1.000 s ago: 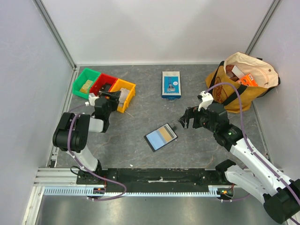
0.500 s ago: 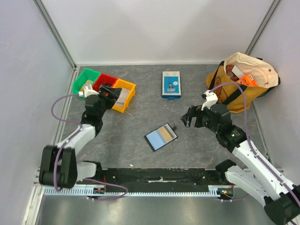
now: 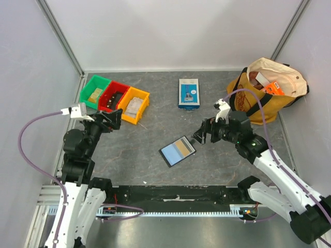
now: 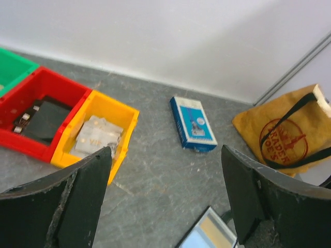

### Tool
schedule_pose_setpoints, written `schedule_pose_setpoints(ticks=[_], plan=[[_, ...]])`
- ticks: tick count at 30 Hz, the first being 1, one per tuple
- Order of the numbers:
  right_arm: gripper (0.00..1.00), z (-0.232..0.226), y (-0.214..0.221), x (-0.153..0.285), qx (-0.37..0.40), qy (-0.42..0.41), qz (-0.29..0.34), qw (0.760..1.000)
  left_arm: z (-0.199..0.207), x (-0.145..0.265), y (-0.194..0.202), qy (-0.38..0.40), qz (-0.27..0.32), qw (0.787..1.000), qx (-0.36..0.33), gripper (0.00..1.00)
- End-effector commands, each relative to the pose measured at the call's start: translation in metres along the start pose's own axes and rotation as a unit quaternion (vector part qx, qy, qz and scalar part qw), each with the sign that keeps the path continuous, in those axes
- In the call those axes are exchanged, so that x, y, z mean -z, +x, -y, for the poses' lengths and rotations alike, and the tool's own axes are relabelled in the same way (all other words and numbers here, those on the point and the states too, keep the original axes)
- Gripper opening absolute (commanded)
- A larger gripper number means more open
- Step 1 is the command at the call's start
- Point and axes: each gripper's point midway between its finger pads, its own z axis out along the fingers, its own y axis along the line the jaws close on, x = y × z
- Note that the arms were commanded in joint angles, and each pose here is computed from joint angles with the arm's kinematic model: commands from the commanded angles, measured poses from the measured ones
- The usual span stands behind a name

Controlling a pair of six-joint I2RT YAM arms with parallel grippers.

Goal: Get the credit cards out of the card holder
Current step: Remove the credit card from the card holder.

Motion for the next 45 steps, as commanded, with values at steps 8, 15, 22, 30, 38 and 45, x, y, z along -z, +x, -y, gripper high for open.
schedule_pose_setpoints(ticks=[8,15,22,30,38,45], plan=[[0.98,-0.033,-0.013,0.012,0.019,-0.095,0.066,0.993,-0.014,0.041,0.091,0.056,-0.073,0.995,-0.031,0.93],[0.98,-0.042,0.041,-0.035,-0.084,-0.183,-0.084,0.976,-0.007,0.038,0.115,0.068,-0.157,0.985,0.001,0.93],[0.98,0.004,0.054,-0.065,-0.01,-0.037,-0.108,0.993,0.006,0.035,0.169,0.092,-0.315,0.942,0.069,0.93],[0.98,0.05,0.043,-0.06,0.134,0.207,-0.11,0.963,0.022,0.035,0.198,0.026,-0.359,0.933,-0.018,0.94],[0.98,0.07,0.026,-0.037,0.093,0.315,-0.048,0.943,0.021,0.022,0.217,-0.082,-0.377,0.916,-0.107,0.95],[0.98,0.051,0.028,-0.04,0.092,0.246,-0.031,0.964,0.042,0.027,0.211,-0.006,-0.343,0.938,-0.059,0.95]])
